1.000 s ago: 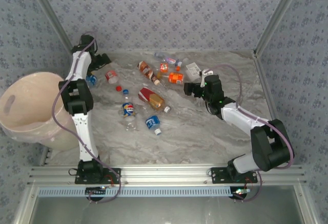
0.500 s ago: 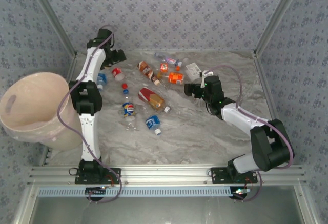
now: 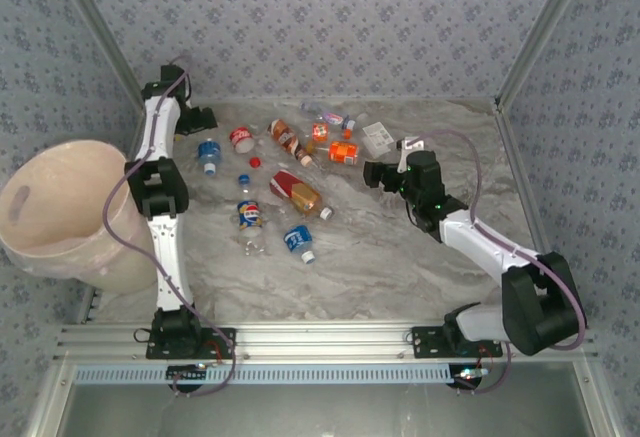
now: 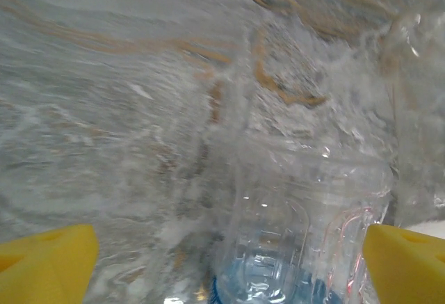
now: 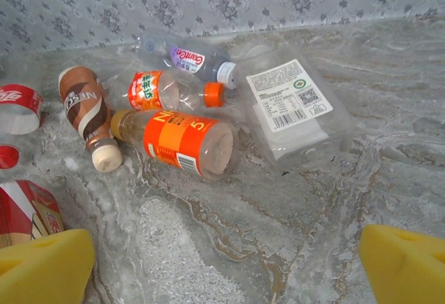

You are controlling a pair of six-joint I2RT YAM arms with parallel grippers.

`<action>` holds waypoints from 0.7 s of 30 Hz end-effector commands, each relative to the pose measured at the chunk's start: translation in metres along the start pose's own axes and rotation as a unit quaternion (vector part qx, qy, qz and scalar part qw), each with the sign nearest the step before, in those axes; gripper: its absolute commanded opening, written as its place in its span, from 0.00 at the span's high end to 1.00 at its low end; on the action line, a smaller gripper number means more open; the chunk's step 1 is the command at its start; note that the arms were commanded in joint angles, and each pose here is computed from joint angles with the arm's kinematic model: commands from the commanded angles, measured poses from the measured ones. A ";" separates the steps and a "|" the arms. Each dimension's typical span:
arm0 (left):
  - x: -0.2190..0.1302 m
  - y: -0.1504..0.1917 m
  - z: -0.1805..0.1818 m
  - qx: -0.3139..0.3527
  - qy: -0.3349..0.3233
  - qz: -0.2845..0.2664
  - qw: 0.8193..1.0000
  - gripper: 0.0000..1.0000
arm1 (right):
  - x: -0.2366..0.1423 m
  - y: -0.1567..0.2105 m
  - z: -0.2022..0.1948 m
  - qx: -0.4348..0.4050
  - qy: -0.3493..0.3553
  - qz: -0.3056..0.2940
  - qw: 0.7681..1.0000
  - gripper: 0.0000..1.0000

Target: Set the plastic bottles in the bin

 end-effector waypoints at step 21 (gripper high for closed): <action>0.055 0.029 -0.061 0.054 0.041 0.046 0.997 0.38 | -0.032 -0.027 -0.003 0.022 0.029 -0.046 0.998 0.00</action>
Point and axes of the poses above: each hand's point on the last joint's axis, 136 mm out from that joint toward the fingers, its own x axis out along the fingers, its own z axis along the line the jaws close on, y = z × x, the point moved 2 cm from there along -x, back along the fingers, and after that the axes turned 6 degrees about x, right-handed, at the moved point
